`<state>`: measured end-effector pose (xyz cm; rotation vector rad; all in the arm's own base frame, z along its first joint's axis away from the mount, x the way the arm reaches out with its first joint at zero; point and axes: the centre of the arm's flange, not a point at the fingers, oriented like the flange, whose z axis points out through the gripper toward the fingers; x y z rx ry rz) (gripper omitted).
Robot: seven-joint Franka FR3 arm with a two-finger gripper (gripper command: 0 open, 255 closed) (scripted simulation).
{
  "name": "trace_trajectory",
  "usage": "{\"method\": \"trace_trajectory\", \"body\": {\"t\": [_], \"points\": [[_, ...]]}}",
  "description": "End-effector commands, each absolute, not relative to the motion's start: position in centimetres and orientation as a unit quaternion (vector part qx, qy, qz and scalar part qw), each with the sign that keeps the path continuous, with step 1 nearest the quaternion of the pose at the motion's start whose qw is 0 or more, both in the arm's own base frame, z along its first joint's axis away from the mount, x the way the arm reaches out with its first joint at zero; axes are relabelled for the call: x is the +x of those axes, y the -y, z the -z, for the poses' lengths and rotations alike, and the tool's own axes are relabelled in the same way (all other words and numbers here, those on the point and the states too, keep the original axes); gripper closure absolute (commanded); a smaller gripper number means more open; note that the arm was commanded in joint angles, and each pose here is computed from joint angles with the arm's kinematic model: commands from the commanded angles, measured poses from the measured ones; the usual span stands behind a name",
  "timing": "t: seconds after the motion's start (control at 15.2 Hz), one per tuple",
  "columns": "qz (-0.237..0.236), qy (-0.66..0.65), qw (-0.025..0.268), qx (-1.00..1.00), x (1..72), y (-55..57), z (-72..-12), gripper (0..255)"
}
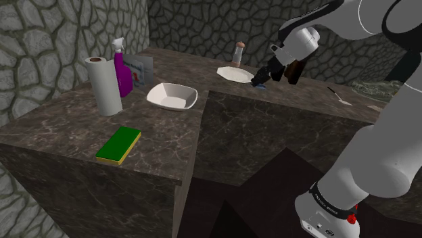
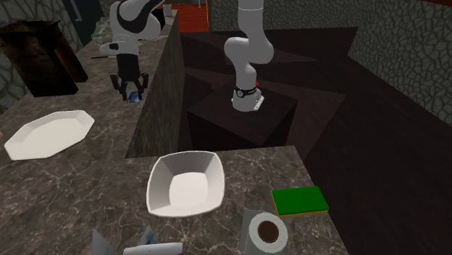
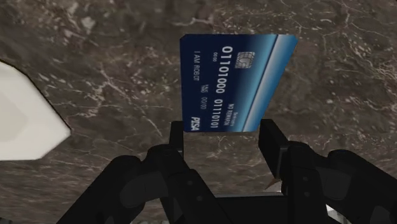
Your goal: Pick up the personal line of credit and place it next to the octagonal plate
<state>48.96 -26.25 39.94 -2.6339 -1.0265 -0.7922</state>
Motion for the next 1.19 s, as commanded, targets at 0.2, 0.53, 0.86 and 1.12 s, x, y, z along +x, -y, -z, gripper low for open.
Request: {"method": "trace_trajectory", "body": {"t": [0.2, 0.53, 0.86, 1.12], "points": [[0.269, 0.349, 0.103, -0.892, 49.5, 29.7, -39.2, 255], [0.269, 0.349, 0.103, -0.892, 49.5, 29.7, -36.6, 255], [0.269, 0.349, 0.103, -0.892, 49.5, 29.7, -33.9, 255], [0.269, 0.349, 0.103, -0.892, 49.5, 29.7, -33.0, 255]]}}
